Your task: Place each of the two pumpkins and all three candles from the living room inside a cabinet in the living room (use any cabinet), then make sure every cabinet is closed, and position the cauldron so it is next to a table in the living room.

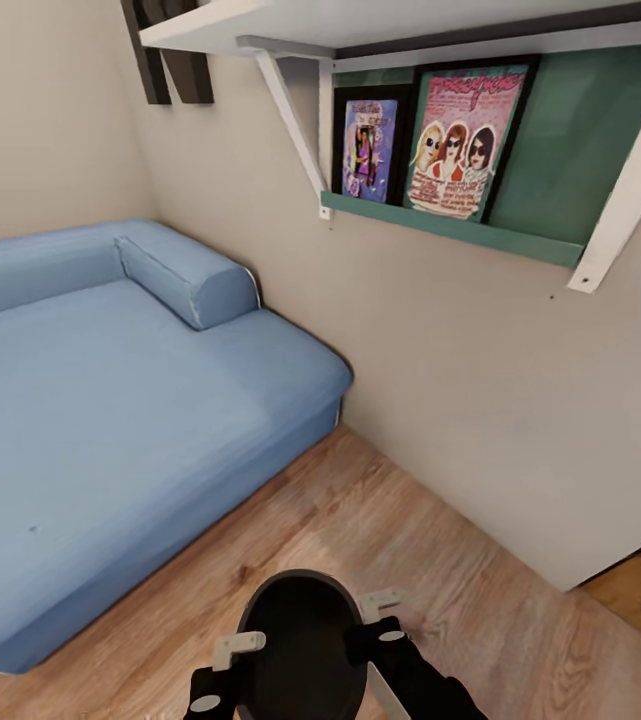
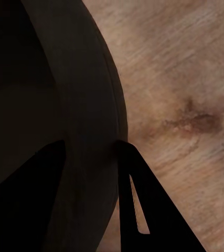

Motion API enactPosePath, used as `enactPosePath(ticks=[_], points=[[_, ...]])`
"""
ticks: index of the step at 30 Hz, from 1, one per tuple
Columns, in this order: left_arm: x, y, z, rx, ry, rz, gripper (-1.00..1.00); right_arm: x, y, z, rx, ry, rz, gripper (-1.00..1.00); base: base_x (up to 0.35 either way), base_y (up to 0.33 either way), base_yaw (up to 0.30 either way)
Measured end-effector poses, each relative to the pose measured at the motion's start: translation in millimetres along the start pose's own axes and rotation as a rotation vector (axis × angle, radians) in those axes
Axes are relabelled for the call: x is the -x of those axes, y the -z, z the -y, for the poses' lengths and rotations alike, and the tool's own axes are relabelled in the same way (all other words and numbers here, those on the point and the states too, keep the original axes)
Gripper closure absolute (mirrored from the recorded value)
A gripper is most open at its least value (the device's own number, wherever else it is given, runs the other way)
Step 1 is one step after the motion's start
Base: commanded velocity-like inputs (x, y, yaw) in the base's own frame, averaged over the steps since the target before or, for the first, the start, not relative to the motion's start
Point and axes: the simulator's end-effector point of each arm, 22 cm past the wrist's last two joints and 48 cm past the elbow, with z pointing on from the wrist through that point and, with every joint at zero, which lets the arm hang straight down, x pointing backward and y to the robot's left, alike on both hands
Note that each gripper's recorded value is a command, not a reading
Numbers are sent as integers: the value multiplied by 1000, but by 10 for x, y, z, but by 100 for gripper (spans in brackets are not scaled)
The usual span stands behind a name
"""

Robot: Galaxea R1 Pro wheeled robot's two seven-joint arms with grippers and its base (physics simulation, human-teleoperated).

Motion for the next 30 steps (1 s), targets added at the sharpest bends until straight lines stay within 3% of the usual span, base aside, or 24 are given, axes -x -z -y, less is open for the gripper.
enactPosePath(ticks=[30], points=[[1, 0, 0, 0, -1, 1, 100, 2, 0, 0, 0, 2, 1, 100, -5, 0, 290]])
